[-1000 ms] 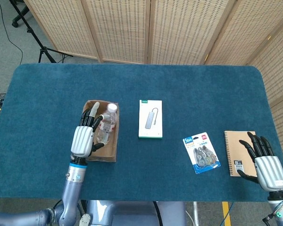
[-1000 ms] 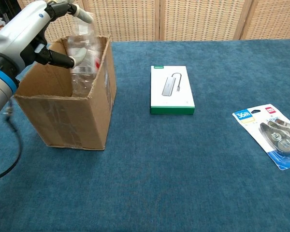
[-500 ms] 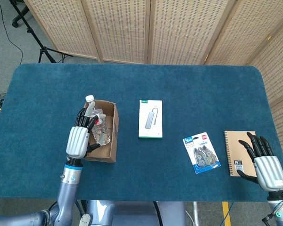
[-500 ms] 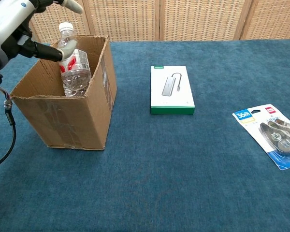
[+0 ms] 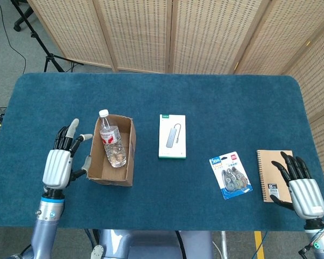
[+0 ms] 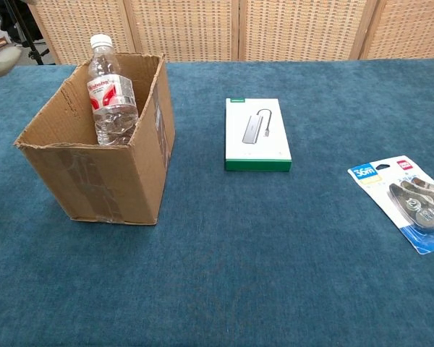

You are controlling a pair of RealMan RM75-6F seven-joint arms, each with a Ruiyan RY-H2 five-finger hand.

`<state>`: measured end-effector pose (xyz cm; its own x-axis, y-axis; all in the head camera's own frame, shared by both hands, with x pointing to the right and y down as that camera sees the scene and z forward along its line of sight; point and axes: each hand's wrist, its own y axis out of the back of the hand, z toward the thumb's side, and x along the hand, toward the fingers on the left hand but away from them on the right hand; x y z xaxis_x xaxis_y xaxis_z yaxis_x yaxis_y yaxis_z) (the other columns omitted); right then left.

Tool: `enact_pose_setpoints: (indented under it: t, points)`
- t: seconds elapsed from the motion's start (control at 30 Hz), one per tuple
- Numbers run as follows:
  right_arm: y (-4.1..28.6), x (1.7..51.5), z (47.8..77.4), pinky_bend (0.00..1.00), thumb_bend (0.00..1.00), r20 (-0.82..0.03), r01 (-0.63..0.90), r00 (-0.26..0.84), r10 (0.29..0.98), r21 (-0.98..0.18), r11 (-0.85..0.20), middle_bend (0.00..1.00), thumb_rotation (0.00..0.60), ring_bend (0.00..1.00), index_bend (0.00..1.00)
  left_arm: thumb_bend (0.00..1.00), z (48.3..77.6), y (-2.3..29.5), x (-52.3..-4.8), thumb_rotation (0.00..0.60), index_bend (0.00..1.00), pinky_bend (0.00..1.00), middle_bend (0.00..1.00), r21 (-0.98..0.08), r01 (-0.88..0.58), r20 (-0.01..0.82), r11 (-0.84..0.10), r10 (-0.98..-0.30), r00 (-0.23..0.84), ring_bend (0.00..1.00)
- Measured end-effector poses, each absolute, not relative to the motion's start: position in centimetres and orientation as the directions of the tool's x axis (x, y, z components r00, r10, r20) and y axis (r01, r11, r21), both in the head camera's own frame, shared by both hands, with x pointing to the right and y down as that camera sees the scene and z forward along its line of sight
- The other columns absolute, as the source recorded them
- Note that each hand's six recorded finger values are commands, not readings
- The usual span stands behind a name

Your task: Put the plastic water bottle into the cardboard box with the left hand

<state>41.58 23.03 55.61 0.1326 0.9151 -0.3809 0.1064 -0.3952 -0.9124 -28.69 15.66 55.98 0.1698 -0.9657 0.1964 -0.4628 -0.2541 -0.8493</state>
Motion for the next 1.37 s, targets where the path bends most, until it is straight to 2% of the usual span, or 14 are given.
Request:
enact_pose_setpoints:
  t: [0.3, 0.5, 0.63, 1.07, 1.37]
  points:
    - [23.1, 41.4, 55.5, 0.0, 0.14, -0.378, 0.1, 0.131, 0.916, -0.915, -0.392, 0.0, 0.6, 0.0, 0.15, 0.42, 54.2, 18.1, -33.1, 0.6, 0.28, 0.0, 0.0, -0.898, -0.359, 0.209, -0.253, -0.965, 0.158, 0.0]
    - [23.2, 41.7, 55.2, 0.0, 0.14, -0.367, 0.108, 0.126, 0.922, -0.919, -0.38, 0.0, 0.6, 0.0, 0.15, 0.44, 55.8, 21.1, -37.1, 0.6, 0.28, 0.0, 0.0, -0.918, -0.19, 0.329, -0.35, -0.935, 0.133, 0.0]
    - [23.2, 41.7, 55.1, 0.0, 0.14, -0.363, 0.109, 0.127, 0.923, -0.92, -0.376, 0.0, 0.6, 0.0, 0.15, 0.45, 56.8, 22.3, -39.2, 0.6, 0.28, 0.0, 0.0, -0.908, -0.14, 0.387, -0.395, -0.919, 0.08, 0.0]
    - [23.6, 41.4, 54.6, 0.0, 0.14, -0.353, 0.103, 0.136, 0.926, -0.924, -0.368, 0.0, 0.6, 0.0, 0.15, 0.47, 57.8, 23.3, -41.5, 0.6, 0.28, 0.0, 0.0, -0.874, -0.102, 0.474, -0.474, -0.88, 0.026, 0.0]
    - [23.5, 41.4, 54.7, 0.0, 0.14, -0.358, 0.108, 0.138, 0.923, -0.921, -0.374, 0.0, 0.6, 0.0, 0.15, 0.47, 57.9, 23.2, -41.1, 0.6, 0.28, 0.0, 0.0, -0.879, -0.102, 0.463, -0.465, -0.885, 0.046, 0.0]
